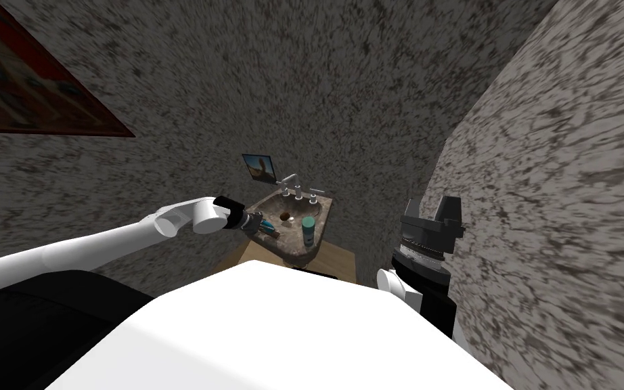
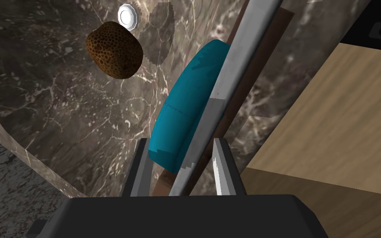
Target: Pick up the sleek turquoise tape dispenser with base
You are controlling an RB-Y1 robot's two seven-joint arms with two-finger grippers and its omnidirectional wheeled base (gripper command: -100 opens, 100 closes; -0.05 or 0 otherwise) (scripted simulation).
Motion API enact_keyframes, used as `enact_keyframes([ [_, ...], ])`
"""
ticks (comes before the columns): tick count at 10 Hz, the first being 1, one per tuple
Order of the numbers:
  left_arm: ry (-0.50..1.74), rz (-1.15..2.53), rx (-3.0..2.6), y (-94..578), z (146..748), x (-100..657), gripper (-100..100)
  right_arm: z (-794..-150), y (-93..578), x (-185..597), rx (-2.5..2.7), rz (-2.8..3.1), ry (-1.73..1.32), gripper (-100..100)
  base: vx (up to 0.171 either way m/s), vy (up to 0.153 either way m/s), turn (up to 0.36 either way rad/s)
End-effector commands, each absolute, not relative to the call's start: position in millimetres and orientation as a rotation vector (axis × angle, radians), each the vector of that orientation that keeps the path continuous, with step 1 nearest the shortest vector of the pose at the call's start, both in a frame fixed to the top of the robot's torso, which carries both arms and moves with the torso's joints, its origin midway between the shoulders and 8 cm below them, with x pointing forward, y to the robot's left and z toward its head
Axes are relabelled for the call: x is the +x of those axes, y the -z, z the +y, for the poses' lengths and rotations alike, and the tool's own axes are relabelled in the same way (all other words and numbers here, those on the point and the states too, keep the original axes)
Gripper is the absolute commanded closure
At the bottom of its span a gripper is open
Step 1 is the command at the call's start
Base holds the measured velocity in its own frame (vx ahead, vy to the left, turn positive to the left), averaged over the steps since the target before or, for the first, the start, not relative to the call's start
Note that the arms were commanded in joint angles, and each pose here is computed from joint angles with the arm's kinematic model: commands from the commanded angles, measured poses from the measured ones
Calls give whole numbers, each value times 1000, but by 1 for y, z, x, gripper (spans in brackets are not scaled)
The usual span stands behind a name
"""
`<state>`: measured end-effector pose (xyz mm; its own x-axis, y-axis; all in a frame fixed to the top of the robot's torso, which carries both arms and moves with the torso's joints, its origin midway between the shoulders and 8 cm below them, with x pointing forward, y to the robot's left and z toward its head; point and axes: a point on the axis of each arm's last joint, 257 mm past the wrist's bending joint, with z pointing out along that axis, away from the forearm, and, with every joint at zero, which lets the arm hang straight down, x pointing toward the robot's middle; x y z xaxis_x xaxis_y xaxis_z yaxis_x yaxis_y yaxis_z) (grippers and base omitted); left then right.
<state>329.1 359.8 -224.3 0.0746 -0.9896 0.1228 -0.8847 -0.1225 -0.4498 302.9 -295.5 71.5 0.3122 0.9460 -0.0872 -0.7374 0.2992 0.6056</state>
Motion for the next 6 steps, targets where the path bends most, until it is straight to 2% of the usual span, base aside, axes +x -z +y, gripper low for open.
enact_keyframes([
  [1, 587, 1887, -2096, 224, 360, 329, 100, -295, -72, 303, 510, 479, -1176, 0, 0, 0, 0],
  [2, 587, 1887, -2096, 224, 360, 329, 0, -295, -72, 303, 510, 479, -1176, 0, 0, 0, 0],
  [3, 586, 1905, -2094, 214, 352, 325, 100, -295, -72, 303, 510, 479, -1176, 0, 13, 12, 62],
  [5, 589, 1910, -2088, 211, 349, 325, 100, -295, -72, 303, 510, 479, -1176, 0, 9, 19, 48],
  [6, 588, 1909, -2090, 210, 348, 325, 0, -295, -72, 303, 510, 479, -1176, 0, 0, 0, 0],
])
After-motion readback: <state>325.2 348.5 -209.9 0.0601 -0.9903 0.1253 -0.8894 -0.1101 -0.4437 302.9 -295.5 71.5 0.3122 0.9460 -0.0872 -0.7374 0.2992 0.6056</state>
